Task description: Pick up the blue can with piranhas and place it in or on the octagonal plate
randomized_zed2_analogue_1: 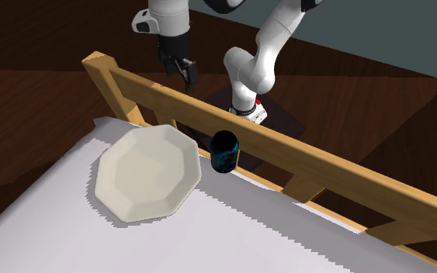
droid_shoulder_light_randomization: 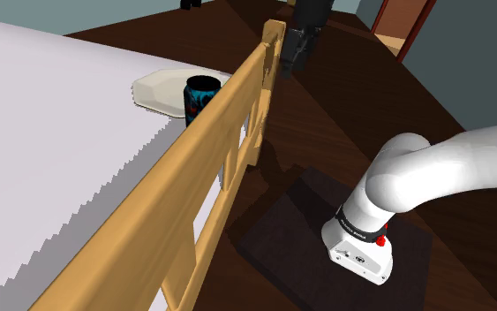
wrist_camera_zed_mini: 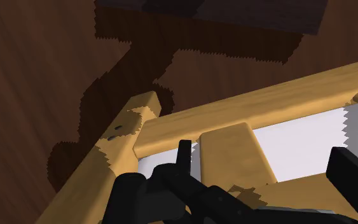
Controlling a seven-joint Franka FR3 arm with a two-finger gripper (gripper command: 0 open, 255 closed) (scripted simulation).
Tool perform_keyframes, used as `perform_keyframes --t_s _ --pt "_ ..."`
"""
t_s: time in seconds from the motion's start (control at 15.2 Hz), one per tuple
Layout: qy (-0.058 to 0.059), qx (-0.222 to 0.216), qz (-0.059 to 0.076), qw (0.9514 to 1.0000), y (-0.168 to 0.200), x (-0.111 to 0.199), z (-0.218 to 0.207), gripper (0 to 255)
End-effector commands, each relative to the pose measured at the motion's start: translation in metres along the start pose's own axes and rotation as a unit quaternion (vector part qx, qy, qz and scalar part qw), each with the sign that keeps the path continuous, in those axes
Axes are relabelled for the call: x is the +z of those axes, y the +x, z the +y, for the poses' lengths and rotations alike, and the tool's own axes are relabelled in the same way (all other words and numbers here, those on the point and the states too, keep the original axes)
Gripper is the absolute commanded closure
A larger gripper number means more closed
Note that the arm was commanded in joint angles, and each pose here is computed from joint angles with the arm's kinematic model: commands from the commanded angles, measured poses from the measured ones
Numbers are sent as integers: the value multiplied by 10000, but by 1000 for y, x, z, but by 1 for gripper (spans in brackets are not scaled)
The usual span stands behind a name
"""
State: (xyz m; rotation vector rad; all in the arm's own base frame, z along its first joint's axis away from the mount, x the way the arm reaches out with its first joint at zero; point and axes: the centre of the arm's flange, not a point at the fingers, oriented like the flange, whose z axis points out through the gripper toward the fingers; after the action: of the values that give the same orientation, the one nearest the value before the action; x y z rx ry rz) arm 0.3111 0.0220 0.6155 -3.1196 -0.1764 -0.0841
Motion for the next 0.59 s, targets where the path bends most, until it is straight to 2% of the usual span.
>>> perform_keyframes --t_s 0.0,0.53 --pt "0 0 0 10000 0 0 0 0" --pt "-27 97 -107 9999 26 -14 -103 0"
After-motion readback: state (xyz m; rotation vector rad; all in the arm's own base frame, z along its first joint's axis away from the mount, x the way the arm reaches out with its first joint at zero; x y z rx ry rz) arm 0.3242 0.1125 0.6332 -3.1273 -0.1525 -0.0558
